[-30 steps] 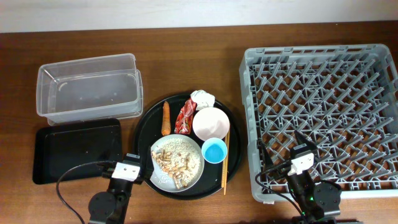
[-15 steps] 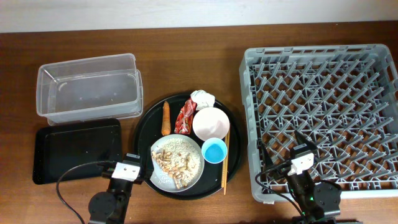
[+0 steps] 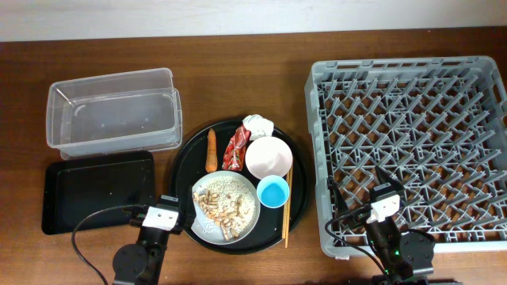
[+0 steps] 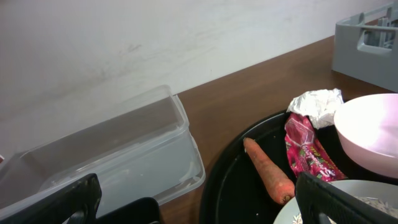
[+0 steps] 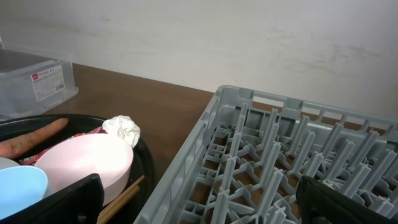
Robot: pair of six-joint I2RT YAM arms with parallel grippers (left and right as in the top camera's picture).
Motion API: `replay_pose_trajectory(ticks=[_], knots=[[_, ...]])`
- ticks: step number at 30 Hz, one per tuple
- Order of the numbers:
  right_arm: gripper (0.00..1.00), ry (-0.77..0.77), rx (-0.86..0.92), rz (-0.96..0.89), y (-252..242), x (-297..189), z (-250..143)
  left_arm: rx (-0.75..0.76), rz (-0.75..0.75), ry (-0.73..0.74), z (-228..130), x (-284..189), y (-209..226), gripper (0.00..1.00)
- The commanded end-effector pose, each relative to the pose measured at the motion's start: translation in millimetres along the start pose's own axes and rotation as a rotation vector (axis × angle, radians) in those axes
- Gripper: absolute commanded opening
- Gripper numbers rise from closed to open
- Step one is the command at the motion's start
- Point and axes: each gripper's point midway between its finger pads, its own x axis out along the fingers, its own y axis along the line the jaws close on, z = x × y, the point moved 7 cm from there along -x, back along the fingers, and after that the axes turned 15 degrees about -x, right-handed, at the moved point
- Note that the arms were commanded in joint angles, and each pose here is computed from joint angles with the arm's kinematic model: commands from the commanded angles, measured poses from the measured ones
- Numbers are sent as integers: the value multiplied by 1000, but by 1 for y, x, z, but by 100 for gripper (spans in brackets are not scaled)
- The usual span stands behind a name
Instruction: Sort waste into correct bins and load items into the dishwasher rack
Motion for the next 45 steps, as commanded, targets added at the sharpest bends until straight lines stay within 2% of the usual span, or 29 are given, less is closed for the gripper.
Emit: replay_pose_trajectory(ticks=[1,40,45], knots=[[98,-2,8,6,1,0,-2,8,-12,5,-1,0,-1,99],[98,-2,8,6,1,0,-2,8,-12,4,-1,0,-1,99],[98,-2,8,6,1,0,-2,12,45,3,-1,0,5,99]])
